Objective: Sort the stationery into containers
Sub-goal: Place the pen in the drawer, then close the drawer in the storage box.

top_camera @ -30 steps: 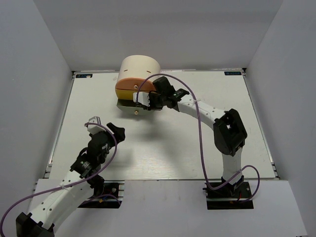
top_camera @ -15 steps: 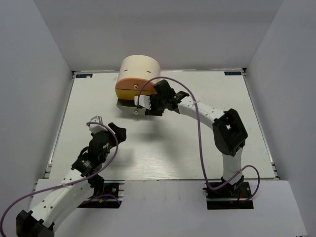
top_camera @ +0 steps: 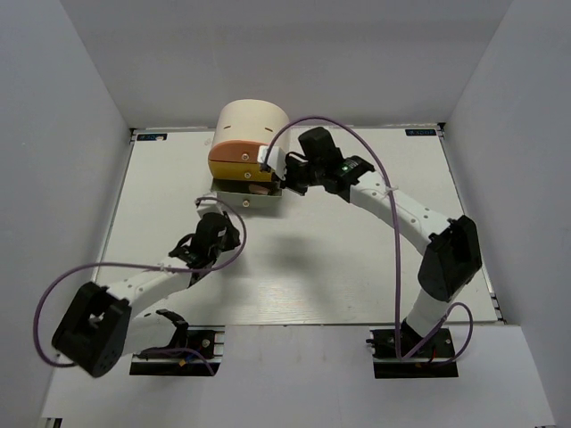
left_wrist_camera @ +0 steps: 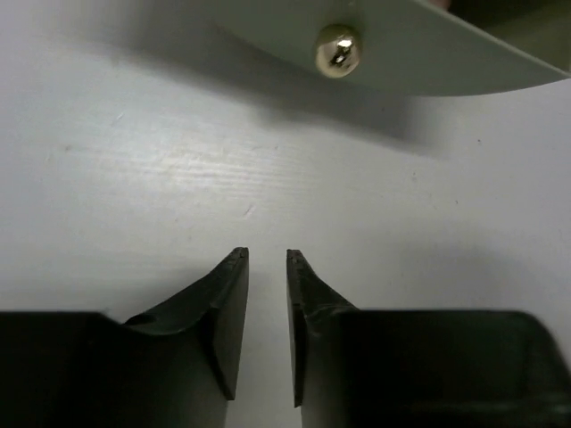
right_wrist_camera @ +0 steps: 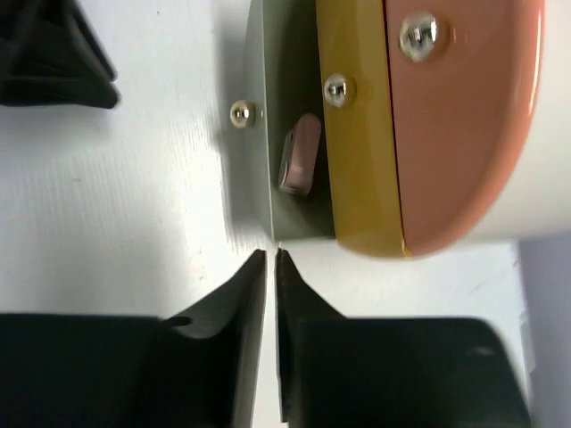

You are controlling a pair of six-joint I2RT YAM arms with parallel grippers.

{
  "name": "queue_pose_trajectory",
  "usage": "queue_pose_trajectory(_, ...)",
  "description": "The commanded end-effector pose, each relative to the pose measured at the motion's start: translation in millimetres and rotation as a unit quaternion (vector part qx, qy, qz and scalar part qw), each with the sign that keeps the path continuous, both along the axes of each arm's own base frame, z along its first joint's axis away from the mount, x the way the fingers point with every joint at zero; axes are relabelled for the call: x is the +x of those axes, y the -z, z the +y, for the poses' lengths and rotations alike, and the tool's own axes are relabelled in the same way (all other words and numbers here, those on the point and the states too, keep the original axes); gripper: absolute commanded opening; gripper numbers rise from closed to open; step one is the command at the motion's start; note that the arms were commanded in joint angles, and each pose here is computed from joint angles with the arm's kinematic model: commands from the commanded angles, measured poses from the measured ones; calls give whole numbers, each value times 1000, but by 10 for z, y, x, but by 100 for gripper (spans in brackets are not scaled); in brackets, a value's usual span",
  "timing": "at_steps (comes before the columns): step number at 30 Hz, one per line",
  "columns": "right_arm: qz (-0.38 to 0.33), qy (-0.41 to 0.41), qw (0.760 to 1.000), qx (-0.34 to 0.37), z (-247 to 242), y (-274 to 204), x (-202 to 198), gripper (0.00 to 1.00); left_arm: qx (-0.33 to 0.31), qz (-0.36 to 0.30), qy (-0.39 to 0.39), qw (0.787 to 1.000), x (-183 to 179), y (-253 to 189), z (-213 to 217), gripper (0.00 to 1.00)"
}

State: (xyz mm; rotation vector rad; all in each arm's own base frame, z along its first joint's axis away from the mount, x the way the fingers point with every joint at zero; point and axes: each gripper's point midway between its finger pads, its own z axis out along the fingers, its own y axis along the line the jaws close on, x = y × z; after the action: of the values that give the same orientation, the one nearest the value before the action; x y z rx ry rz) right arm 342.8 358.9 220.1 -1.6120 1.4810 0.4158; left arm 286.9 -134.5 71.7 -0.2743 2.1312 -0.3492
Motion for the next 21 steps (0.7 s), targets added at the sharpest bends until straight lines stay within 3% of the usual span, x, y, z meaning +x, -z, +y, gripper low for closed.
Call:
queue_pose_trajectory(1,51,37,998,16,-193,-6,-76,15,-2,-43,28,999,372,-262,-239,37)
queue_pose_trajectory(3,61,55,996,18,-311,13,-76,23,4,-42,31,999,508,-224,-313,48)
queue_pose_trajectory(4,63,55,996,19,-320,19,-84,25,1,-46,31,998,572,-259,-351,58)
queue_pose_trajectory(5,65,61,996,17,-373,40,-99,27,2,-45,31,999,606,-239,-370,61)
queue_pose_trajectory(21,90,106,990,32,-790,86,-34,28,41,-48,-29,998,1273,-73,-481,65)
